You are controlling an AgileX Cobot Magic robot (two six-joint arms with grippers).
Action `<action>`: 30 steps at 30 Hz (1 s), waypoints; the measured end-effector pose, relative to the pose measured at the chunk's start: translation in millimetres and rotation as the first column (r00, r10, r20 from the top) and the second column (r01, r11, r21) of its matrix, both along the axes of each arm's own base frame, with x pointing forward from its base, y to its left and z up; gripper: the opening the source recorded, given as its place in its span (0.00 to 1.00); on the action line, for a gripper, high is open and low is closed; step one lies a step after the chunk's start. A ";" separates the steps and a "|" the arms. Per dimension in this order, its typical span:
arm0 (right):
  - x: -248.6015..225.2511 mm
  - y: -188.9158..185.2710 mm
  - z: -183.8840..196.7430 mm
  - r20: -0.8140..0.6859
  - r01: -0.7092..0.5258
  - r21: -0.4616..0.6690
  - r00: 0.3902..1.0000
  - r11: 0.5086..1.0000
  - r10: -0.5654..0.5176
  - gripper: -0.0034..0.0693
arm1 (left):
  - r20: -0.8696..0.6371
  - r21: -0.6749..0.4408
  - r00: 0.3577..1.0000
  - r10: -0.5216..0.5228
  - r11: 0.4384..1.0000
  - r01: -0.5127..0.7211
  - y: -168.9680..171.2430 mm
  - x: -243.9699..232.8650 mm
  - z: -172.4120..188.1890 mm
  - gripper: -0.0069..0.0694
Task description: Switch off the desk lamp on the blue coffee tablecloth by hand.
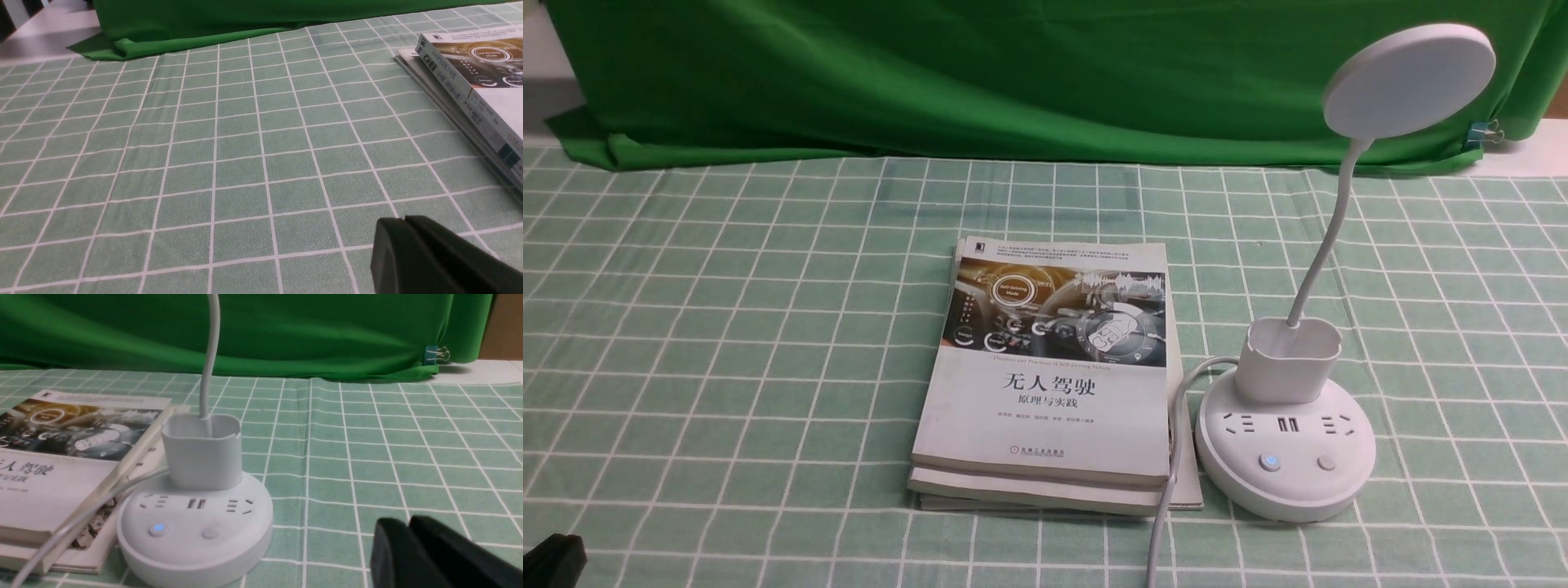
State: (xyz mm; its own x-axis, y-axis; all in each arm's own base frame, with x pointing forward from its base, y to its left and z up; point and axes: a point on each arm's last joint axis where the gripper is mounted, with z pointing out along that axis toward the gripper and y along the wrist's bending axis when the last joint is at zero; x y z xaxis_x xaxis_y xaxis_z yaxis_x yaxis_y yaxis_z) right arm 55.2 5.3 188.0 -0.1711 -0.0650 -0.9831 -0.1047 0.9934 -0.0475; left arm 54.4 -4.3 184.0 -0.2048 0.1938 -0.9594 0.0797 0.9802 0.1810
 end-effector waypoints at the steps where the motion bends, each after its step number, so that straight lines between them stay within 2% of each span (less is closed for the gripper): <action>1: 0.0 0.0 0.0 0.000 0.000 0.000 1.000 1.000 0.000 0.14 | 0.000 0.000 1.000 0.000 1.000 0.000 0.0 0.0 0.0 0.09; 30: 0.0 0.0 0.0 0.000 0.000 0.000 1.000 1.000 0.000 0.22 | 0.000 0.000 1.000 0.000 1.000 0.000 0.0 0.0 0.0 0.09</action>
